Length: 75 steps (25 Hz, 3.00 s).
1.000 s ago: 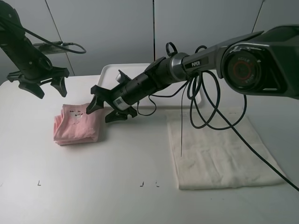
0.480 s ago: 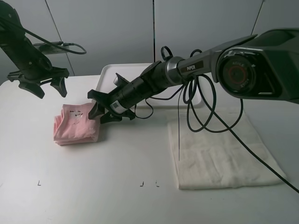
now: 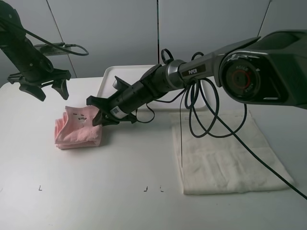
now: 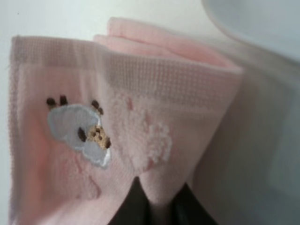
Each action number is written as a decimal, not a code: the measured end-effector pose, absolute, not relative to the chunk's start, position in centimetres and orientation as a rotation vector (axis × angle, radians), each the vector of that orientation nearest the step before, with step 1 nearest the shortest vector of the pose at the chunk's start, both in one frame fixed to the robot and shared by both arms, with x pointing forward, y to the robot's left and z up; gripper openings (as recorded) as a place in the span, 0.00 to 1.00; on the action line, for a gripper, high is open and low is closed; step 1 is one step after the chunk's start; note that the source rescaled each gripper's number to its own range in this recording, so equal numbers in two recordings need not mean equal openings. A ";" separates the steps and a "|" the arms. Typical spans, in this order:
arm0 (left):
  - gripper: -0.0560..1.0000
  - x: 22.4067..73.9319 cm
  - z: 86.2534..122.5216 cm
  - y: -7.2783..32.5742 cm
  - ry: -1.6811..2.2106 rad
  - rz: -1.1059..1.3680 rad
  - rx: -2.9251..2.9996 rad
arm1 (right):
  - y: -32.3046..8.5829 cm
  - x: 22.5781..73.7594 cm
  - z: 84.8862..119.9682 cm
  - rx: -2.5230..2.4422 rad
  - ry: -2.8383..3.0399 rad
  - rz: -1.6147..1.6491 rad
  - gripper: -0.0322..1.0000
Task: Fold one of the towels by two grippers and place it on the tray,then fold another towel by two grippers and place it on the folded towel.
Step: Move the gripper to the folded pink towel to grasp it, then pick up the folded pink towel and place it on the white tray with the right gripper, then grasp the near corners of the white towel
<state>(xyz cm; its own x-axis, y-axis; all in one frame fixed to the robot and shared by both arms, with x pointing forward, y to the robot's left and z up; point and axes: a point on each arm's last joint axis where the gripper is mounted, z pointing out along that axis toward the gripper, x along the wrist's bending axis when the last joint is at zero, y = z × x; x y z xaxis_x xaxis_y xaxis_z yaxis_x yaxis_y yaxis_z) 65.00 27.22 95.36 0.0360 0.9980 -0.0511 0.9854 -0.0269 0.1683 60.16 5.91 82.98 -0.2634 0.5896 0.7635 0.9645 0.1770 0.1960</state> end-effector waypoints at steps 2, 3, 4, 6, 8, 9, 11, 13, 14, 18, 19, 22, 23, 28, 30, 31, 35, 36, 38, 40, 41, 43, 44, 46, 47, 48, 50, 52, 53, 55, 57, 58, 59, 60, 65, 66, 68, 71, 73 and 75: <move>0.88 65.0 95.4 27.2 2.075 0.121 2.142 | 6.0 60.0 83.1 -1.418 -1.940 -0.926 0.06; 0.88 65.0 95.4 27.2 2.075 0.121 2.142 | 6.0 59.9 83.1 -1.405 -1.936 -0.927 0.06; 0.88 65.0 95.4 27.2 2.075 0.121 2.142 | 6.0 59.9 83.2 -1.402 -1.929 -0.928 0.06; 0.88 65.0 95.4 27.2 2.075 0.121 2.142 | 6.1 59.9 83.3 -1.397 -1.934 -0.933 0.06; 0.88 65.0 95.4 27.2 2.075 0.121 2.142 | 6.1 60.1 83.9 -1.397 -1.945 -0.956 0.06; 0.88 65.0 95.4 27.2 2.075 0.121 2.142 | 6.1 60.2 84.4 -1.398 -1.960 -0.973 0.06; 0.88 65.0 95.4 27.2 2.075 0.121 2.142 | 5.5 61.0 85.5 -1.423 -1.974 -1.011 0.06; 0.88 65.0 95.4 27.2 2.076 0.118 2.142 | 4.3 62.2 86.4 -1.456 -1.968 -1.047 0.06; 0.88 65.0 95.4 27.2 2.077 0.116 2.143 | 3.5 63.0 86.8 -1.489 -1.949 -1.066 0.06; 0.88 65.0 95.4 27.2 2.077 0.115 2.142 | -0.7 66.3 87.3 -1.630 -1.858 -1.108 0.06; 0.88 65.0 95.4 27.2 2.077 0.115 2.142 | -1.7 66.9 87.3 -1.653 -1.844 -1.115 0.06; 0.88 65.0 95.4 27.2 2.077 0.115 2.142 | -5.0 68.9 87.3 -1.740 -1.794 -1.133 0.06; 0.88 65.0 95.4 27.2 2.077 0.115 2.142 | -6.1 69.4 87.2 -1.768 -1.785 -1.134 0.06; 0.88 64.9 95.3 27.2 2.082 0.105 2.147 | -10.7 71.5 87.0 -1.892 -1.748 -1.161 0.06; 0.88 64.9 95.3 27.2 2.083 0.103 2.148 | -11.6 72.0 86.9 -1.922 -1.749 -1.169 0.06; 0.88 64.9 95.3 27.2 2.083 0.103 2.148 | -11.7 72.0 86.9 -1.934 -1.751 -1.172 0.06; 0.88 64.8 95.3 27.2 2.084 0.099 2.147 | -12.1 72.4 86.9 -1.996 -1.724 -1.189 0.08; 0.88 64.8 95.3 27.2 2.085 0.097 2.148 | -12.1 72.5 86.9 -2.011 -1.715 -1.193 0.14; 0.88 64.8 95.3 27.2 2.085 0.097 2.148 | -12.2 72.6 86.9 -2.025 -1.706 -1.197 0.37; 0.88 64.8 95.3 27.2 2.085 0.097 2.147 | -12.2 72.6 86.9 -2.023 -1.707 -1.195 0.67; 0.88 64.8 95.3 27.2 2.086 0.094 2.146 | -12.1 72.5 87.0 -2.018 -1.707 -1.195 0.82; 0.88 64.8 95.3 27.2 2.086 0.093 2.147 | -12.1 72.5 87.2 -2.006 -1.730 -1.191 0.96; 0.88 64.8 95.3 27.2 2.086 0.093 2.147 | -12.2 72.4 87.4 -1.999 -1.758 -1.190 0.98; 0.88 64.8 95.3 27.2 2.086 0.093 2.147 | -12.3 72.4 88.4 -1.979 -1.830 -1.200 1.00; 0.88 64.8 95.3 27.2 2.086 0.092 2.147 | -12.4 72.3 89.0 -1.971 -1.872 -1.199 1.00; 0.88 64.8 95.3 27.2 2.081 0.093 2.152 | -12.5 72.3 89.5 -1.966 -1.914 -1.194 1.00; 0.88 64.8 95.3 27.2 2.075 0.093 2.158 | -12.9 72.1 90.8 -1.959 -2.001 -1.178 0.99; 0.88 64.7 95.3 27.2 2.060 0.085 2.183 | -13.2 71.8 92.2 -1.929 -2.108 -1.150 0.99; 0.88 64.6 95.3 27.2 2.047 0.078 2.205 | -13.3 71.5 93.0 -1.901 -2.172 -1.127 0.98; 0.88 64.5 95.3 27.0 2.006 0.063 2.259 | -13.7 70.8 94.4 -1.837 -2.302 -1.065 0.98; 0.88 64.4 95.3 26.6 1.969 0.059 2.299 | -14.1 69.9 95.6 -1.797 -2.379 -1.009 0.98; 0.88 64.3 95.3 26.4 1.951 0.057 2.316 | -14.4 69.3 96.0 -1.782 -2.409 -0.980 0.98; 0.88 64.3 95.3 26.0 1.930 0.056 2.332 | -14.6 68.6 96.5 -1.773 -2.428 -0.961 0.98; 0.88 64.3 95.3 25.8 1.911 0.057 2.348 | -14.9 67.8 97.0 -1.769 -2.435 -0.944 0.98; 0.88 64.1 95.3 24.3 1.745 0.053 2.467 | -16.4 63.4 99.6 -1.762 -2.502 -0.924 0.98; 0.88 64.1 95.3 24.0 1.715 0.045 2.485 | -16.7 62.5 99.7 -1.764 -2.521 -0.911 0.98; 0.88 63.9 95.3 23.1 1.656 0.026 2.515 | -17.6 60.3 100.3 -1.761 -2.569 -0.888 0.98; 0.88 63.4 95.3 20.7 1.524 -0.012 2.565 | -18.9 57.1 100.5 -1.766 -2.610 -0.829 0.98; 0.88 62.8 95.3 18.4 1.423 -0.032 2.608 | -20.4 55.3 100.3 -1.815 -2.579 -0.788 0.98; 0.88 62.2 95.3 16.4 1.334 -0.039 2.651 | -22.9 54.0 100.0 -1.921 -2.493 -0.737 0.98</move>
<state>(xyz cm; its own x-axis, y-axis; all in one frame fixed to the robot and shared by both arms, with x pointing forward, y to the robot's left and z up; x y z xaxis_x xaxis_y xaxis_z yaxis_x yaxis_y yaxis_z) 62.16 16.41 95.34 0.5988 0.7945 -0.1008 0.7990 -0.5841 0.1429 53.95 -22.88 99.99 -0.2909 0.9354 0.2009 0.8943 0.1912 0.4046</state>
